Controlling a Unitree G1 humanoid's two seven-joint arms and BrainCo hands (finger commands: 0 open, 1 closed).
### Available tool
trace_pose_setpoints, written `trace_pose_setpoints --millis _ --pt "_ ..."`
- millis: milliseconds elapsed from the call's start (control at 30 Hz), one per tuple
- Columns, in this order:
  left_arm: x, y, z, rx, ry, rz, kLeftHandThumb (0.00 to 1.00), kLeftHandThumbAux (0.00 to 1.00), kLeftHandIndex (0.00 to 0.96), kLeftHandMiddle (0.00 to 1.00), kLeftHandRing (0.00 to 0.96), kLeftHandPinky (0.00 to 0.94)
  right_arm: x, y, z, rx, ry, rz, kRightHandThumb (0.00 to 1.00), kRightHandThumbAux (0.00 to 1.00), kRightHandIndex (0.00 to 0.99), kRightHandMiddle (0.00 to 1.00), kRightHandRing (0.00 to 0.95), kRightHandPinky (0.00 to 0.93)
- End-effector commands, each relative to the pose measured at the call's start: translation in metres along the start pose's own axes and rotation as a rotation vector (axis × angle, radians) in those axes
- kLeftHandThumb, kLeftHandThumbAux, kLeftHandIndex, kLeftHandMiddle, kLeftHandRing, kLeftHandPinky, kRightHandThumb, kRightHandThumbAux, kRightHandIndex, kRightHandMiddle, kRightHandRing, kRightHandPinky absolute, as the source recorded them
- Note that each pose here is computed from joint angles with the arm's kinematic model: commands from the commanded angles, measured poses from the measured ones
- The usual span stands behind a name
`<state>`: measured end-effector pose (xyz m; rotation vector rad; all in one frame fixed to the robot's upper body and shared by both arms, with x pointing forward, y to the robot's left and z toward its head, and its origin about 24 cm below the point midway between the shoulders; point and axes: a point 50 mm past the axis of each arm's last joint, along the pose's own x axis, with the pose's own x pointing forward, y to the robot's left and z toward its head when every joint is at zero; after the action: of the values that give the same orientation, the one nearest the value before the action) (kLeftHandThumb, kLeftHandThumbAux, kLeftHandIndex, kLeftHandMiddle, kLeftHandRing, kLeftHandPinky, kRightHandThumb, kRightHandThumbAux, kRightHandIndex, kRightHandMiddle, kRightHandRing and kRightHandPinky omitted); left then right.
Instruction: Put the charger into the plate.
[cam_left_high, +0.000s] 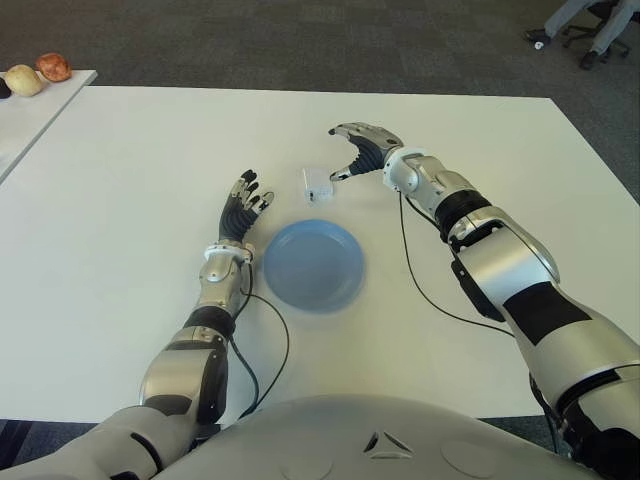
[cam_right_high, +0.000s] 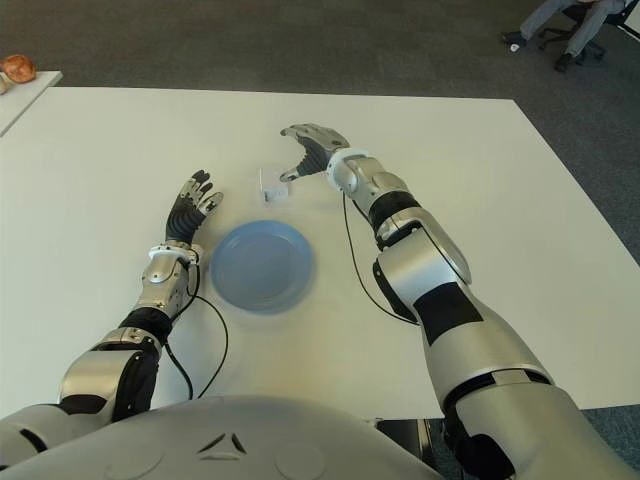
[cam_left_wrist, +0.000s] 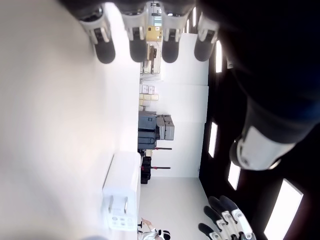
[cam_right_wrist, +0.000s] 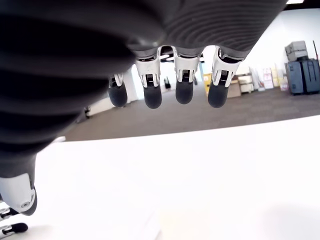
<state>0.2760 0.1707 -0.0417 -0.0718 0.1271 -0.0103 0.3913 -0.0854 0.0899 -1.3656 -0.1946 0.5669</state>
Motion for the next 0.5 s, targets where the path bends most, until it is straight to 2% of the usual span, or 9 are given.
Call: trace_pose_setpoints --millis 33,500 --pt "-0.025 -0.004 -0.039 -0.025 0.197 -0.002 0.011 0.644 0.036 0.078 0.074 0.093 0.001 0.016 0.004 0.004 0.023 0.059 0.000 0.509 0.000 0.000 0.000 0.000" --pt "-0.027 -0.005 -0.039 -0.024 0.188 0.010 0.000 0.637 0.045 0.092 0.088 0.115 0.001 0.036 0.012 0.028 0.025 0.096 0.000 0.540 0.000 0.000 0.000 0.000"
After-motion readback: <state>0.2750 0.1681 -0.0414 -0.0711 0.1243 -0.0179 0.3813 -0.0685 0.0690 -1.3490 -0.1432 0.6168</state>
